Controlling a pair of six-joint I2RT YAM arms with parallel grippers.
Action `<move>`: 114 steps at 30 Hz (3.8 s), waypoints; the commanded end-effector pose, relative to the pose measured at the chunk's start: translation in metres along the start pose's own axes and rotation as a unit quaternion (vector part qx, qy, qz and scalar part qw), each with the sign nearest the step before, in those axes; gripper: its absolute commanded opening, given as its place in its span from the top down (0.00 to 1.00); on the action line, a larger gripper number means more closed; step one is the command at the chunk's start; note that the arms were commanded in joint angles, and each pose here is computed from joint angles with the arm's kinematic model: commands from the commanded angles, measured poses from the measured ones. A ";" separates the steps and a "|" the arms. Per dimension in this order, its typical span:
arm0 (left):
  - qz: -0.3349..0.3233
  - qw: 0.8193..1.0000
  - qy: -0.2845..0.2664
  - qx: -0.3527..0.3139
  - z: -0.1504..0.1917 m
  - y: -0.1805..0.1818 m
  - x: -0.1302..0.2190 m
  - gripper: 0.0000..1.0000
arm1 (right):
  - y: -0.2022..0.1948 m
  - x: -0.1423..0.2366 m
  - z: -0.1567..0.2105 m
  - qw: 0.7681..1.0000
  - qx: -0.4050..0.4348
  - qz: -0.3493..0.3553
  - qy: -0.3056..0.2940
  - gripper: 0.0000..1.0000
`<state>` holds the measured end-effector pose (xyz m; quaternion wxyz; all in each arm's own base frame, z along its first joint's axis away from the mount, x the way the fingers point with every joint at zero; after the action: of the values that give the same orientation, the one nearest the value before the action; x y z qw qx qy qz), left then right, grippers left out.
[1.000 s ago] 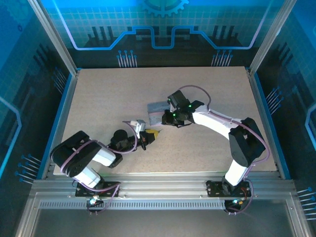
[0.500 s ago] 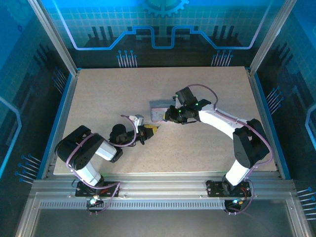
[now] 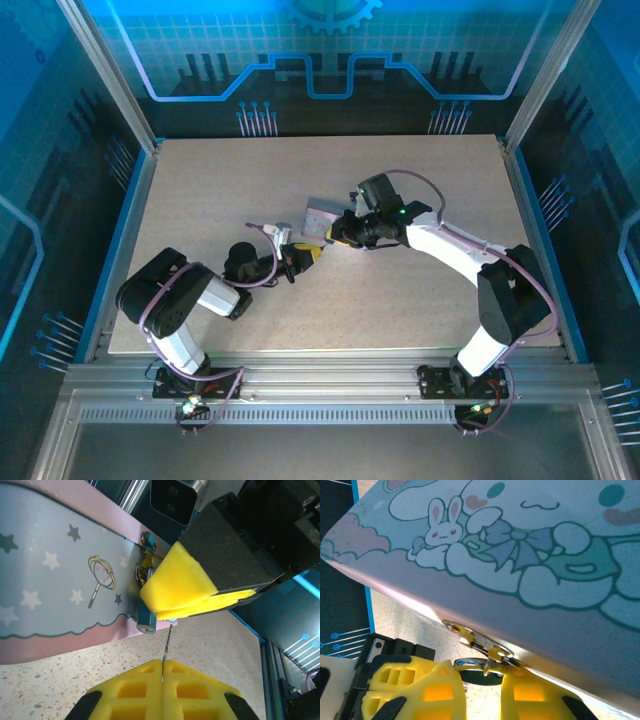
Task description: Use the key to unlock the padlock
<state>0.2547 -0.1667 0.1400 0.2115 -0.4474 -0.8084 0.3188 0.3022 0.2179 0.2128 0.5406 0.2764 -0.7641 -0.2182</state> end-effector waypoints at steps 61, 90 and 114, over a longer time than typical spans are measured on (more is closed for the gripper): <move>0.055 0.995 0.025 0.081 -0.020 0.010 -0.020 1.00 | 0.001 0.010 -0.003 0.994 -0.033 -0.091 -0.051 0.95; 0.034 0.995 0.053 0.074 0.013 0.013 -0.035 1.00 | -0.012 -0.021 0.012 0.999 -0.028 -0.045 -0.009 0.87; -0.059 0.987 0.087 0.125 0.071 0.026 -0.020 1.00 | -0.046 -0.033 0.063 0.997 -0.017 0.074 -0.029 0.32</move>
<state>0.2390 -0.1970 0.0710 0.3625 -0.3952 -0.7608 0.3654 0.2657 0.2114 0.1408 0.5500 0.2164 -0.7796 -0.2073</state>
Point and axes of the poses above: each hand's point on the last joint's axis, 136 mm out from that joint toward the fingers, its own x axis back along the fingers, its own y axis along the line the jaws close on, z = x × y, the point moved 10 cm from there along x, back along the fingers, and after that the axes turned 11 degrees about x, right-handed, at the moved point
